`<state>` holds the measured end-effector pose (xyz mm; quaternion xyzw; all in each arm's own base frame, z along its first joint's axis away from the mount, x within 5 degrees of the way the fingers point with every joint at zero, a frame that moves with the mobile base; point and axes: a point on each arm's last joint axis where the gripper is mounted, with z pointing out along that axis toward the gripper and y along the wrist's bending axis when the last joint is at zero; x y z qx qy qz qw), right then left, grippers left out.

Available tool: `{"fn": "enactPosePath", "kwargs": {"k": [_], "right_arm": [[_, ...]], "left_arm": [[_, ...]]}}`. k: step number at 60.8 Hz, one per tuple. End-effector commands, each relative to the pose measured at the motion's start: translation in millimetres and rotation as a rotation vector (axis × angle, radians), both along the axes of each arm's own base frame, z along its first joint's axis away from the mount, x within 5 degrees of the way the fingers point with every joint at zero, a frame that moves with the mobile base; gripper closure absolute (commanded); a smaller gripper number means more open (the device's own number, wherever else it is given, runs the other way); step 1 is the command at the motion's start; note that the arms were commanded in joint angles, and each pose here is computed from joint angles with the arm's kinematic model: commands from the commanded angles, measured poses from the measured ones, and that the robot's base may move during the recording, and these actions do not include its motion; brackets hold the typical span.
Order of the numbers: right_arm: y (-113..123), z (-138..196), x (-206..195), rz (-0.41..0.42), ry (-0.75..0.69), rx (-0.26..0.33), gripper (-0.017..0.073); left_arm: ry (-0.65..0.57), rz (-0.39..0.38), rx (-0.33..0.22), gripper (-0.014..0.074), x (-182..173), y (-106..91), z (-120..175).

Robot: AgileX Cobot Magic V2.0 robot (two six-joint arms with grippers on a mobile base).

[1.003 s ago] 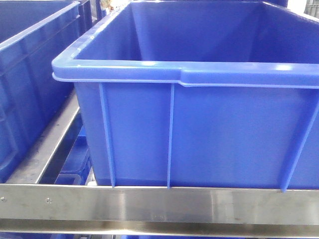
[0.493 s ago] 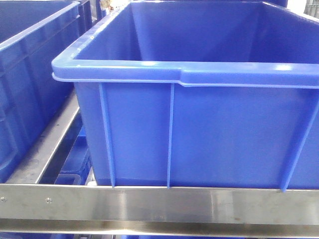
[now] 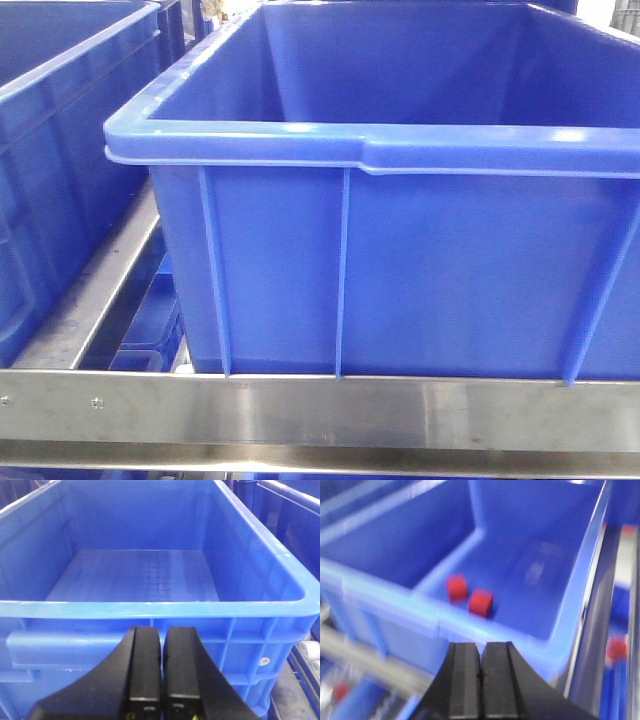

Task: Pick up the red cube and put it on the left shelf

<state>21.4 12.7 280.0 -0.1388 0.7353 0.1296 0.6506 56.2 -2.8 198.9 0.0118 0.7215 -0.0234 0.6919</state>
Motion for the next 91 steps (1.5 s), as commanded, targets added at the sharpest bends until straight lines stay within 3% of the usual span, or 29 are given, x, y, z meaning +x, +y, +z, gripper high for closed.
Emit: {"fn": "enactPosePath", "kwargs": {"k": [1,13,26,37,42,47,63,71,91], "right_arm": [[-1,17,5,-0.057,-0.186,0.080,0.0518],[-6,0,19,-0.239,-0.286,0.204,0.0518],[-13,-33,29,-0.390,-0.230,0.180,0.0518],[-16,-61,33,-0.425,-0.258,0.163,0.0518],[-15,-65,32,-0.420,-0.267,0.089,0.0518],[-15,-65,32,-0.420,-0.272,0.072,0.0518],[-15,-63,32,-0.422,-0.289,0.077,0.0518],[-16,-61,31,-0.423,-0.315,0.121,0.0518],[-16,-60,31,-0.423,-0.316,0.121,0.0518]], "left_arm": [[-0.077,-0.008,-0.012,0.0492,0,-0.5,1],[-0.077,-0.008,-0.012,0.0492,0,-0.5,1],[-0.077,-0.008,-0.012,0.0492,0,-0.5,1],[-0.077,-0.008,-0.012,0.0492,0,-0.5,1],[-0.077,-0.008,-0.012,0.0492,0,-0.5,1],[-0.077,-0.008,-0.012,0.0492,0,-0.5,1],[-0.077,-0.008,-0.012,0.0492,0,-0.5,1],[-0.077,-0.008,-0.012,0.0492,0,-0.5,1],[-0.077,-0.008,-0.012,0.0492,0,-0.5,1]]}}
